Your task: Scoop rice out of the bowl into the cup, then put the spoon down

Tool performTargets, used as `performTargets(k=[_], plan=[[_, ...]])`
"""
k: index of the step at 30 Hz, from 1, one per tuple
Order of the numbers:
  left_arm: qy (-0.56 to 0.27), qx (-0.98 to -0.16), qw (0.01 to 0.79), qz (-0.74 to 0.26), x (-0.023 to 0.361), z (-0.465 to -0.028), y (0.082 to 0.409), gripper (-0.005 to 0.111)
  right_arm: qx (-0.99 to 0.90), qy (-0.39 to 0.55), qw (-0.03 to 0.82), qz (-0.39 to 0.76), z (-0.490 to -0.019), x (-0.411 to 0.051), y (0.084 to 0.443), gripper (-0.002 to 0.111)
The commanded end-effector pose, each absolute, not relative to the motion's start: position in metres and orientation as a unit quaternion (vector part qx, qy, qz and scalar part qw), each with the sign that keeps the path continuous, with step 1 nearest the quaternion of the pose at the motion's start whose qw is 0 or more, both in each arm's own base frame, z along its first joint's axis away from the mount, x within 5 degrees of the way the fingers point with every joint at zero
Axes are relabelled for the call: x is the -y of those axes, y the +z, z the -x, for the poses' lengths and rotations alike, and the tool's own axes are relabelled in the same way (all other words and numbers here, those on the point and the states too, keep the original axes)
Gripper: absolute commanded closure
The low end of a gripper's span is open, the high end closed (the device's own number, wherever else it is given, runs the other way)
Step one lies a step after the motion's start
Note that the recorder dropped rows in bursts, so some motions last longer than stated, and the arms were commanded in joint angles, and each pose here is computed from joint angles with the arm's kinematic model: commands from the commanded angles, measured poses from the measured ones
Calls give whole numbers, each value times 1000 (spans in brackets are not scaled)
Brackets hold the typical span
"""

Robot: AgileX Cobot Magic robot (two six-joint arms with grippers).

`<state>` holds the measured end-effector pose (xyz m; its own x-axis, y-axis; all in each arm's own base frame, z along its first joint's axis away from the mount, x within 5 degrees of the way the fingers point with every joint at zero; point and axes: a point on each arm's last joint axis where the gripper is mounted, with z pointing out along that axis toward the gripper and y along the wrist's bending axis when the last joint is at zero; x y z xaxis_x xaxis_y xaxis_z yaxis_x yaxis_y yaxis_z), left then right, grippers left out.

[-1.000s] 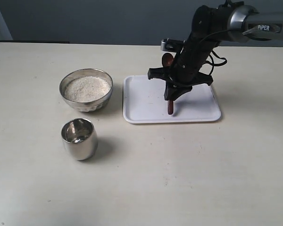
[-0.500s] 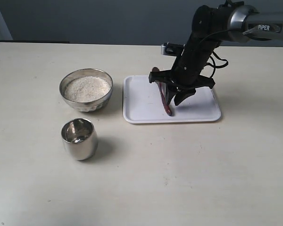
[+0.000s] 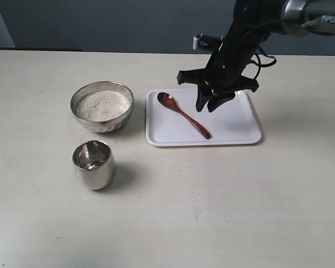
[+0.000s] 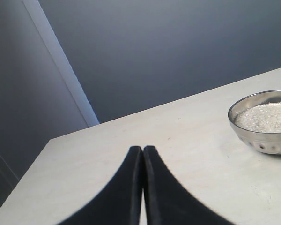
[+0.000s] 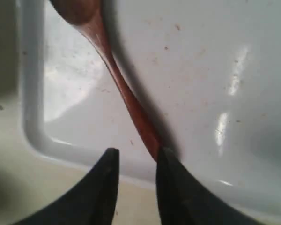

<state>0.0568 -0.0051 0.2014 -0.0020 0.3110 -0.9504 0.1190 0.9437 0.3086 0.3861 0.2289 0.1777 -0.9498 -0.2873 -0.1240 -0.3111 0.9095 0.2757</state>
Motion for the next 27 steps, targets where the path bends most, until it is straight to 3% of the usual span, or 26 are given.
performTargets(k=[1, 3, 11, 21, 27], plan=[[65, -701, 694, -150, 5, -56, 203, 106, -964, 156, 114, 183, -374, -225, 239, 93], [65, -701, 694, -150, 5, -56, 203, 106, -956, 154, 148, 202, -362, -226, 260, 108], [65, -701, 694, -150, 5, -56, 203, 106, -904, 189, 323, 206, -294, -202, 313, 108], [64, -701, 695, -150, 5, -56, 203, 106, -841, 215, 475, 148, -217, -142, 289, 108], [64, -701, 695, -150, 5, -56, 203, 106, -835, 213, 488, 139, -193, -124, 269, 108]])
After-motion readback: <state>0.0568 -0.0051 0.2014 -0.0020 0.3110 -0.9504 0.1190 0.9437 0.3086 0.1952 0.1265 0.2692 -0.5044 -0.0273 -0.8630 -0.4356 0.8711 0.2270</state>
